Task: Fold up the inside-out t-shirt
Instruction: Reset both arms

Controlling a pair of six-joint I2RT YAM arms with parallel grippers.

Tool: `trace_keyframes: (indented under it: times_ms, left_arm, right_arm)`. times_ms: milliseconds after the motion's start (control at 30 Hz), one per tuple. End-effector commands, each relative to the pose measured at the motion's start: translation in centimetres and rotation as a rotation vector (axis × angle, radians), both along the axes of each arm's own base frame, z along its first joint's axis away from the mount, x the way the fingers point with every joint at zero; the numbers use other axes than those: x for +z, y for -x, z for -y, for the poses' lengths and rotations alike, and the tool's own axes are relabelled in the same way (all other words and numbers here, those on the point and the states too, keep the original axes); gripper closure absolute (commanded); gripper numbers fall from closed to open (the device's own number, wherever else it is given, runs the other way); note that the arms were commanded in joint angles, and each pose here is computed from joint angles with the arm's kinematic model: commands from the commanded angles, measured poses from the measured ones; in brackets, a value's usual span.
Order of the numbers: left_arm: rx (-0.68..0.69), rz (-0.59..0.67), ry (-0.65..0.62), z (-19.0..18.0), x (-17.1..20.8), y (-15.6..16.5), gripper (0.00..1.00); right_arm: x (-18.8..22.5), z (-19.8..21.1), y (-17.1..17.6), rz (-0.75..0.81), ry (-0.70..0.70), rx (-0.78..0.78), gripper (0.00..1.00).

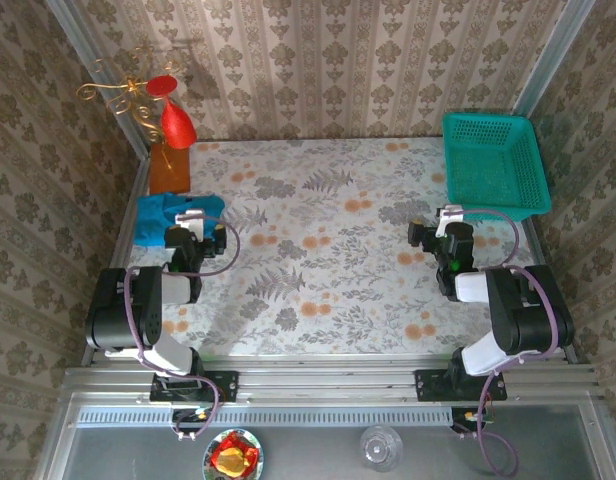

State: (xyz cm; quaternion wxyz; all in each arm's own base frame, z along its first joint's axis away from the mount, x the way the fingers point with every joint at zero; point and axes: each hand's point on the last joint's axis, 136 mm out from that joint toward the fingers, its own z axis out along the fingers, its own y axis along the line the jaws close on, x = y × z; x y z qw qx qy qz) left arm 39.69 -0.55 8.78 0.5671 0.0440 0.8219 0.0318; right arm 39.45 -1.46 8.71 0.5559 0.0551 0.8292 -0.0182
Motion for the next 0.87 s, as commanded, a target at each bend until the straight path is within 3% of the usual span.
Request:
trace_keyframes:
  times_ms: [0, 833]
  left_arm:
    - [-0.044, 0.041, -0.018, 0.66, 0.93, -0.28, 0.00]
    - [-0.013, 0.032, -0.004, -0.07, 0.87, -0.43, 0.00]
  right_arm:
    - [1.14, -0.33, -0.46, 0.042, 0.019, 0.022, 0.00]
    - [1.04, -0.46, -0.46, 0.036, 0.027, 0.024, 0.00]
